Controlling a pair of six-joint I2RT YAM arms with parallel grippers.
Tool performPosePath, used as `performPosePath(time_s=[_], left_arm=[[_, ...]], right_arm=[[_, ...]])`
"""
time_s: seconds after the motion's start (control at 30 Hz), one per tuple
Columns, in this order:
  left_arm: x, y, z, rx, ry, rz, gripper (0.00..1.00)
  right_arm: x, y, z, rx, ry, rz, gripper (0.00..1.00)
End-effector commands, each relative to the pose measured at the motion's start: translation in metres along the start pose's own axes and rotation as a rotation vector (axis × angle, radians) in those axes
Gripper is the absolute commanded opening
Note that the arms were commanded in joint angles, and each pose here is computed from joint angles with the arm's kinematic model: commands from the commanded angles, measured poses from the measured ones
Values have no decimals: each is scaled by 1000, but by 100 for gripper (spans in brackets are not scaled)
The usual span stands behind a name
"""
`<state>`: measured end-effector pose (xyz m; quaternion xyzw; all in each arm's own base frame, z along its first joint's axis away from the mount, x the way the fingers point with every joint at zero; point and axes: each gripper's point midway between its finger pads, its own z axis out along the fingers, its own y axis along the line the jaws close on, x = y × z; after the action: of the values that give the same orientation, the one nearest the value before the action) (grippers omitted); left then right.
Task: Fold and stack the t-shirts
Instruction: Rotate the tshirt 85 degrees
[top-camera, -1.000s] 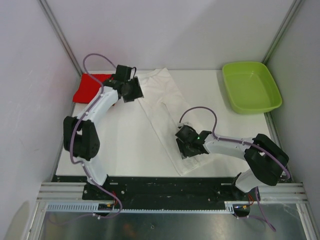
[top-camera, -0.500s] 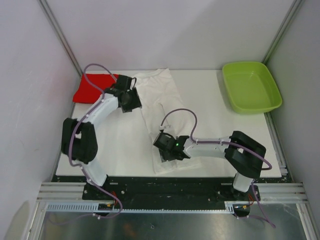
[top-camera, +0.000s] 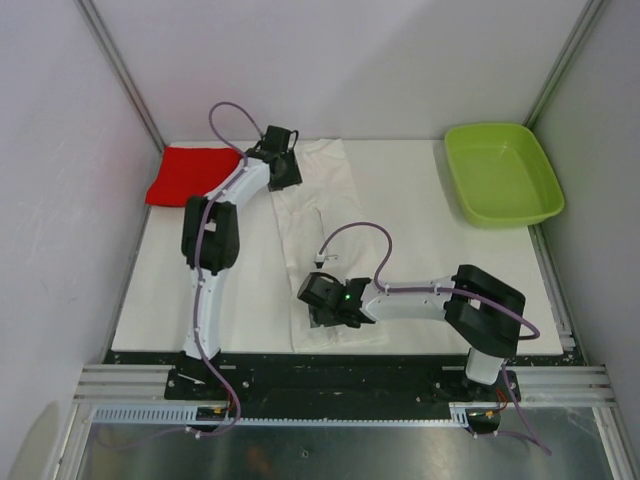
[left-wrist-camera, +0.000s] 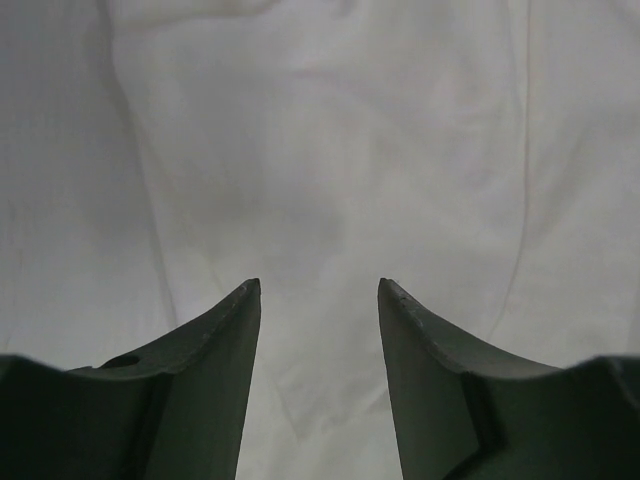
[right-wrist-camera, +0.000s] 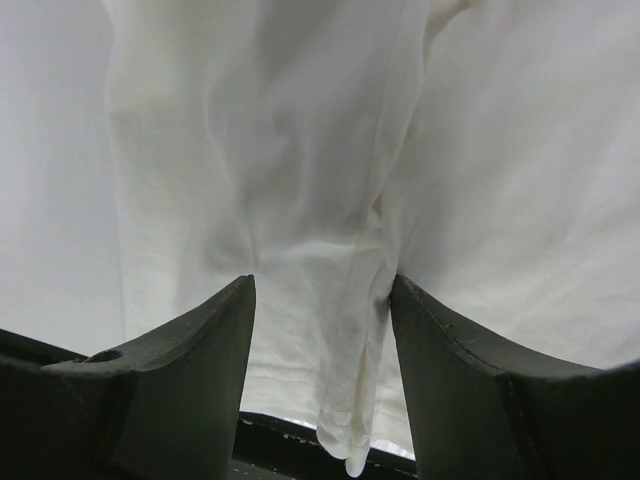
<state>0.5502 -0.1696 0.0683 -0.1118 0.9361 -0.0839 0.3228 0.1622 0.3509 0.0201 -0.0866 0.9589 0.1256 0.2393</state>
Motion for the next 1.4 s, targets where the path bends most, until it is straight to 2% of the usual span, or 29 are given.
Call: performPosePath(time_s=[0.0, 0.17, 0.4, 0.7, 0.83, 1.0, 1.1, 1.2, 1.37], left_arm=[[-14, -2, 17, -38, -28, 61, 55], [-15, 1, 42, -62, -30, 102, 55], [-22, -12, 69, 6, -37, 151, 54], [-46, -23, 73, 141, -66, 121, 57], [-64, -30, 37, 154, -104, 113, 59], [-78, -36, -53, 155, -158, 81, 63], [-42, -26, -105, 116, -130, 41, 62], [23, -3, -148, 56, -76, -6, 58], [136, 30, -206, 57, 1, -64, 49]], right_arm=[[75, -11, 14, 27, 244, 37, 60], [62, -6, 3, 0, 213, 34, 61], [23, -9, -26, -35, 128, 61, 67], [-44, -61, -67, 35, -26, 147, 72], [-55, -88, -78, 71, -55, 178, 72], [-53, -115, -89, 49, -66, 226, 71], [-42, -126, -96, 15, -61, 259, 70], [-21, -133, -102, -22, -34, 297, 67], [19, -139, -107, -106, 21, 364, 58]])
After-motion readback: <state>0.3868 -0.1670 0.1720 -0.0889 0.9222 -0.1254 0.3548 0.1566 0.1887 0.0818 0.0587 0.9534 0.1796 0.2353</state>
